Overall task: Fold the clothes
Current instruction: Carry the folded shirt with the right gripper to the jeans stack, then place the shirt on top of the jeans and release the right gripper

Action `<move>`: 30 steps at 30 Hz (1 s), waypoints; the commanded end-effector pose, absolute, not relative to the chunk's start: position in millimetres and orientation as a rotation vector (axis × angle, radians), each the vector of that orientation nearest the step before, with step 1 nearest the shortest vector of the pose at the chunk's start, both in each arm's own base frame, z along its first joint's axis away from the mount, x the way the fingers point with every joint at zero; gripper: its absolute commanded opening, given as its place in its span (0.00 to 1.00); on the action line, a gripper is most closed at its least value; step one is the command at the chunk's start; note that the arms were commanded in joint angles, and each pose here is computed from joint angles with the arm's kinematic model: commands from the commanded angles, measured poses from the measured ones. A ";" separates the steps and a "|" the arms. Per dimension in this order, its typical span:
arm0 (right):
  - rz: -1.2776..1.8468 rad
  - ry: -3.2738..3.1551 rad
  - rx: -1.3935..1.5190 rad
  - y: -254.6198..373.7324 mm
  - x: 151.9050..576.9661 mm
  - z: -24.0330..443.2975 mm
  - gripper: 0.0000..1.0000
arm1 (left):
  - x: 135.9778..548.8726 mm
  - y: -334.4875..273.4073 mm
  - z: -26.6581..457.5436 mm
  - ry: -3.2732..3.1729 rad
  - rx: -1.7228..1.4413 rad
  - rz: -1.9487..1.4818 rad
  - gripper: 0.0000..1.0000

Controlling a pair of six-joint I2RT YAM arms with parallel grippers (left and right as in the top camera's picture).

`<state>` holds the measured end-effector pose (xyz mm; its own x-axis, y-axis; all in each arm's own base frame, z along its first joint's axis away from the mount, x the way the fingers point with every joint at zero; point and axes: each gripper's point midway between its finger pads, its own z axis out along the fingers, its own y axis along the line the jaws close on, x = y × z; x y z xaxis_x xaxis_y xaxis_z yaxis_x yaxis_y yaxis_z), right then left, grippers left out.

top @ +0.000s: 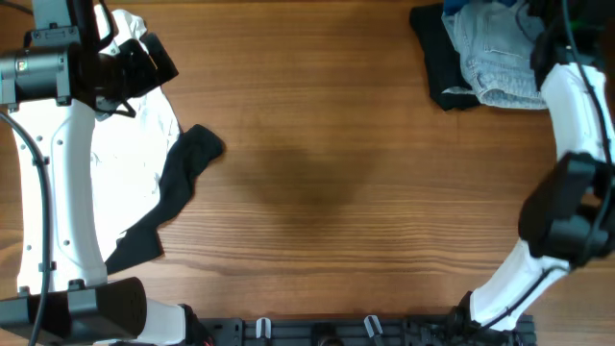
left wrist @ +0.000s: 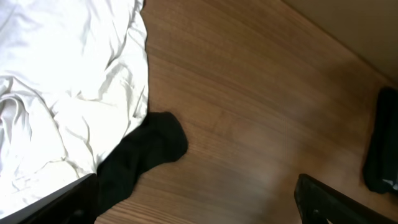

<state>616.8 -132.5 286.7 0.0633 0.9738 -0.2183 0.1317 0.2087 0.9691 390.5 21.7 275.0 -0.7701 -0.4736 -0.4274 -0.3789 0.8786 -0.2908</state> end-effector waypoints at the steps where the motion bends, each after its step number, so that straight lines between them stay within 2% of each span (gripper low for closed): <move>1: 0.932 1.232 1.200 -162.6 623.7 285.8 0.04 | 393.4 24.0 273.4 2.548 -0.599 -0.241 1.00; 8: 0.749 1.484 1.286 -167.8 616.5 209.9 0.04 | 402.2 24.8 278.9 2.505 -0.597 -0.250 1.00; 12: 0.590 1.706 1.395 -164.7 589.9 154.2 0.05 | 402.4 24.8 279.0 2.504 -0.600 -0.251 1.00; 14: 0.479 1.823 1.436 -167.1 568.9 130.7 0.10 | 402.3 24.9 279.0 2.504 -0.600 -0.250 1.00; 17: 0.364 1.946 1.478 -174.0 538.3 115.0 0.27 | 402.4 24.9 279.0 2.504 -0.599 -0.250 1.00; 21: 0.244 2.193 1.254 -177.1 501.5 126.9 0.45 | 402.4 24.9 279.0 2.504 -0.600 -0.250 1.00; 25: 0.204 2.307 0.976 -168.0 477.3 170.0 0.66 | 402.4 24.9 279.0 2.504 -0.599 -0.250 1.00; 27: 0.228 2.318 0.810 -155.9 474.1 195.5 0.85 | 402.4 24.8 279.0 2.504 -0.599 -0.250 1.00; 30: 0.223 2.236 0.531 -142.2 479.8 247.1 0.98 | 402.4 24.8 279.0 2.504 -0.600 -0.251 1.00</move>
